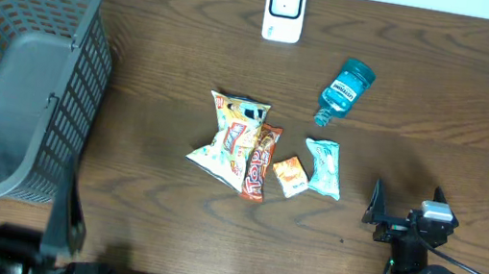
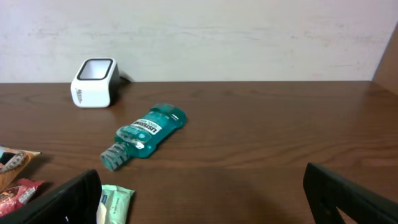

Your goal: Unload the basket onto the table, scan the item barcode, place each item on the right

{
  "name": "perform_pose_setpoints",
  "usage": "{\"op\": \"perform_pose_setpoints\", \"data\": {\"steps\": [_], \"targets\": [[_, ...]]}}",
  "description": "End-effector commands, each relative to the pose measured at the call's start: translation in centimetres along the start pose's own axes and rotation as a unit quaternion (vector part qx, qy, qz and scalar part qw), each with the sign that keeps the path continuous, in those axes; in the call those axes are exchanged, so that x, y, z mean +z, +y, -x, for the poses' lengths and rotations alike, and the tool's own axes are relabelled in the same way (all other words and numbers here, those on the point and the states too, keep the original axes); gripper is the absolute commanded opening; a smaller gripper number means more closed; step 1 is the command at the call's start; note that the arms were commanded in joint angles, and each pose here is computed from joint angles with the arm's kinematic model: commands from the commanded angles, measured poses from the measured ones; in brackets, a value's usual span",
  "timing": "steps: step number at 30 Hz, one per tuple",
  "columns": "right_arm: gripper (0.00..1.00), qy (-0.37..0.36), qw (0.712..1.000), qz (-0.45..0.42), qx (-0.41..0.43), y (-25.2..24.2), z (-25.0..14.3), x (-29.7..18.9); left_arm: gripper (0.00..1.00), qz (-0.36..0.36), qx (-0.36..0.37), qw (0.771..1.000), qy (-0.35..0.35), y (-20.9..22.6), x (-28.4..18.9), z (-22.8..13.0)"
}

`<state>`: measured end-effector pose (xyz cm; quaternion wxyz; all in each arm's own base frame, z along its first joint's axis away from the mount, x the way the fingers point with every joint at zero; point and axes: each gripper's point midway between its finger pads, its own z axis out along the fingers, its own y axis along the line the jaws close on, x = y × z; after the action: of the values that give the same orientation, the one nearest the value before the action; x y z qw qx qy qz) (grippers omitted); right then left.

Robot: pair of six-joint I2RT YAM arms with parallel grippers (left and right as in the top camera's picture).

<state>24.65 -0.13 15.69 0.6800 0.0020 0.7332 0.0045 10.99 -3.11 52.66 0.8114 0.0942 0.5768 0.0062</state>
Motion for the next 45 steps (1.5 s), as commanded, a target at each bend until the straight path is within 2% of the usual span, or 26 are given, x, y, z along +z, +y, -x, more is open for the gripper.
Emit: {"op": "perform_pose_setpoints", "data": {"steps": [1, 10, 19, 27, 35, 45], "targets": [[0.99, 0.001, 1.000, 0.002, 0.005, 0.1, -0.1, 0.0, 0.98, -0.050, -0.013, 0.999, -0.014, -2.0, -1.2, 0.4], [0.99, 0.001, 1.000, 0.006, 0.011, 0.2, -0.1, 0.0, 0.98, -0.068, -0.007, 0.998, -0.012, -3.6, -3.5, 0.1], [0.99, 0.002, 0.993, 0.006, 0.118, 0.2, -0.1, 0.0, 0.98, -0.203, -0.001, 0.979, -0.019, -8.5, -5.2, -0.2], [0.99, 0.011, 0.966, 0.037, 0.257, 1.3, -0.1, 0.0, 0.98, -0.222, 0.004, 0.974, -0.038, -9.4, -7.0, -0.4], [0.99, 0.031, 0.950, 0.119, 0.288, 4.2, 0.3, -0.5, 0.98, -0.242, 0.032, 0.967, -0.066, -10.1, -9.3, -0.9], [0.99, 0.080, 0.913, 0.293, 0.274, 10.0, 0.4, -3.1, 0.98, -0.254, 0.047, 0.961, -0.098, -10.6, -11.7, -0.9]]}}
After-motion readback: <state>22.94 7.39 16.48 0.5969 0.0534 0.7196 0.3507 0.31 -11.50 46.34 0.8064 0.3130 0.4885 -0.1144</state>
